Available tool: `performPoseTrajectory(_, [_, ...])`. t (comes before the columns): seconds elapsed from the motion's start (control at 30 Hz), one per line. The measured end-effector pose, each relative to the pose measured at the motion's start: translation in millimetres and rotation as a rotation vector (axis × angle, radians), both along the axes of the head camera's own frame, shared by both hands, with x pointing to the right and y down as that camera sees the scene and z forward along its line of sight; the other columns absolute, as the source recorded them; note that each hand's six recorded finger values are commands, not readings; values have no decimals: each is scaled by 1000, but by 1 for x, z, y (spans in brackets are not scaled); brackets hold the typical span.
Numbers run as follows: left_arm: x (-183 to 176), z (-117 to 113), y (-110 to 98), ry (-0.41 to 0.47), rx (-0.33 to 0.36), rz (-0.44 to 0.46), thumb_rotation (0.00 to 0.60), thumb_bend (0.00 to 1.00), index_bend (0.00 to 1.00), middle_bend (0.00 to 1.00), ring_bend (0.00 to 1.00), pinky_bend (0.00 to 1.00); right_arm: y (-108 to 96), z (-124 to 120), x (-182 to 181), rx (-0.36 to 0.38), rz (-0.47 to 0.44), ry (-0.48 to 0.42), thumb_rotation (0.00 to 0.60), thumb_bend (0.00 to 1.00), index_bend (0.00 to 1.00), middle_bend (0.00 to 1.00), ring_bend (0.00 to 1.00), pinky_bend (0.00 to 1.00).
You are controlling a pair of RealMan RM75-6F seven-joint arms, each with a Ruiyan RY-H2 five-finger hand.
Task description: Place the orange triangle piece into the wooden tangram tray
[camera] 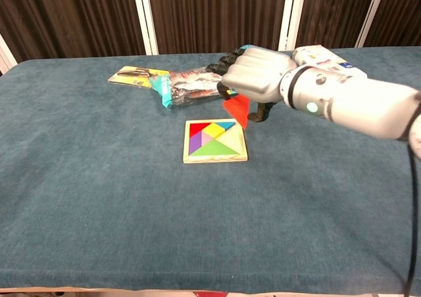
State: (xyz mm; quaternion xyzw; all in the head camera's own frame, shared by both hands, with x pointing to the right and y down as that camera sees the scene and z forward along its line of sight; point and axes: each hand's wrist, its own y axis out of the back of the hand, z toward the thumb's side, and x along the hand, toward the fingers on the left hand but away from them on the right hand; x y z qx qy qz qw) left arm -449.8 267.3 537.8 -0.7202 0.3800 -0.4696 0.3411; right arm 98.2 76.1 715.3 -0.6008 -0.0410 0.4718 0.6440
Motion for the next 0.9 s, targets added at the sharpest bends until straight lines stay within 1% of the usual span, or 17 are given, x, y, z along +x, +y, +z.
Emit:
performPoseTrajectory(0.17, [1,0,0,4,-2,6,600,457,0,25,51,116,-2,12,-7,12,6,38,600,436,618,0,0,0])
performPoseTrajectory(0.3, [2,1,-1,8,-5,11,600,456,0,25,51,116,-1,19,-13,8,13,47,600,436,618,0,0,0])
performPoseTrajectory(0.47, [3,2,0,5,-9,18,600,457,0,26,51,116,3,27,-16,15,-4,78,600,436,617,0,0,0])
performPoseTrajectory(0.67, [4,2,-1,7,-8,19,600,455,0,25,51,116,11,31,-22,8,-26,80,600,436,611,0,0,0])
performPoseTrajectory(0.9, [4,1,-1,11,-5,18,600,456,0,25,51,116,16,32,-24,6,-38,81,600,436,606,0,0,0])
